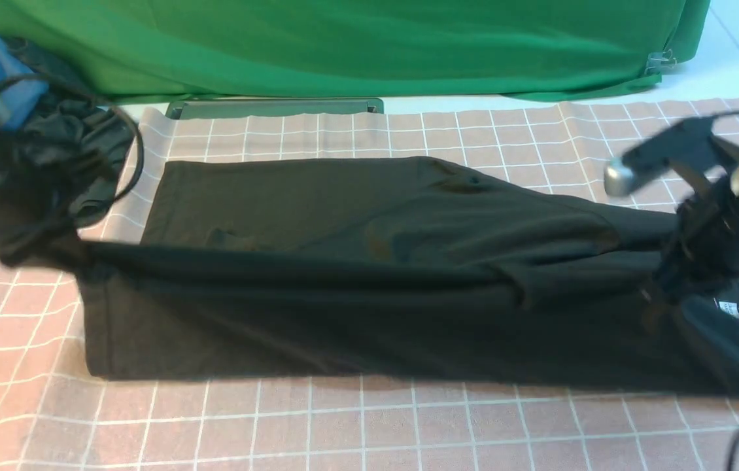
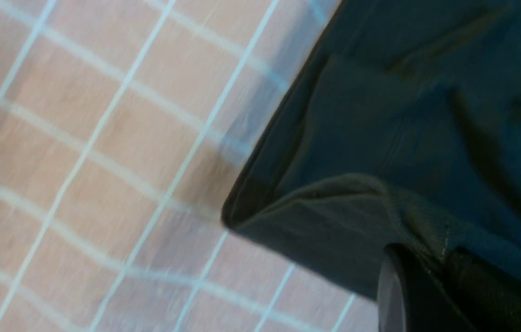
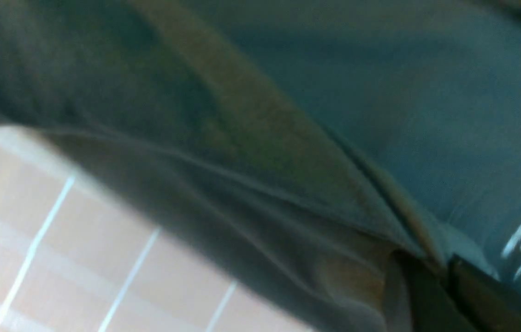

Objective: Fold a long-sleeved shirt over a pink coffee tablecloth.
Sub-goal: 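Fold the black garment in half by bringing its near edge over to the far edge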

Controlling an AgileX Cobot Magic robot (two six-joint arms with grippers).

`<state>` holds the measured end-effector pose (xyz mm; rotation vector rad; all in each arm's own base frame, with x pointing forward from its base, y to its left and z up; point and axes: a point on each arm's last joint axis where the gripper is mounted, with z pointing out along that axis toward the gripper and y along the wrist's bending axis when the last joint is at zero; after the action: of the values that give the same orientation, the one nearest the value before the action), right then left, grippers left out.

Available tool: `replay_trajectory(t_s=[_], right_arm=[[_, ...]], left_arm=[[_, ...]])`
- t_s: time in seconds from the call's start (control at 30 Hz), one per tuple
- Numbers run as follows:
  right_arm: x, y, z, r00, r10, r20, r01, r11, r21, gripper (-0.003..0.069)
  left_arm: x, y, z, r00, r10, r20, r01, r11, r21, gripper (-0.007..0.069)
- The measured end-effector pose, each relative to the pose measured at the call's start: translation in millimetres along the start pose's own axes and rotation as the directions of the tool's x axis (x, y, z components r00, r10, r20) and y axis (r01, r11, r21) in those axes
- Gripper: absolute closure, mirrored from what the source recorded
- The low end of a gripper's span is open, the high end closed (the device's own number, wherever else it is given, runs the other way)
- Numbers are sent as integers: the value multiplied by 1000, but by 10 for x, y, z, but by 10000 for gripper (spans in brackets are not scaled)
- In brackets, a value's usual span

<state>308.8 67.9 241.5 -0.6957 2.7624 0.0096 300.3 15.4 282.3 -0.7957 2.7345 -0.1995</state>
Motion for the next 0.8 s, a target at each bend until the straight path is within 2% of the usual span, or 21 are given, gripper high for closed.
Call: replay_trajectory(t_s=[0.2,0.3,0.37,0.5,0.53,0.57,0.6,0.63,0.8], right_arm=[[-388,-148,471,999,7,-49,-8,1000,-11,604],[-527,-195,603,999,14,-45,-14,1000,-5,580],[-627,-228,633,999,17,-44,-17,1000,-2,503],[-739,-249,467,999,26,-29,-26,1000,5,278],[-744,-250,457,999,24,-26,-24,1000,6,268],[-763,-211,391,1000,-10,-20,10,1000,5,204],[-770,-185,371,999,-34,-17,34,999,2,194],[-799,-58,338,993,-120,-12,120,993,-15,170],[-896,381,390,938,-345,18,346,937,-54,172]], left_arm=[[-343,-138,418,998,-8,-55,7,1000,-29,594],[-438,-173,560,997,-12,-72,9,999,-38,594],[-480,-188,650,996,-14,-88,9,999,-46,594],[-507,-200,689,996,-14,-91,10,999,-48,594],[-507,-200,689,996,-14,-91,10,999,-48,594],[-511,-202,684,996,-14,-90,9,999,-47,594],[-514,-204,681,996,-13,-88,9,999,-47,594],[-520,-207,677,996,-13,-85,10,999,-45,594],[-520,-207,677,996,-11,-85,8,999,-45,594]])
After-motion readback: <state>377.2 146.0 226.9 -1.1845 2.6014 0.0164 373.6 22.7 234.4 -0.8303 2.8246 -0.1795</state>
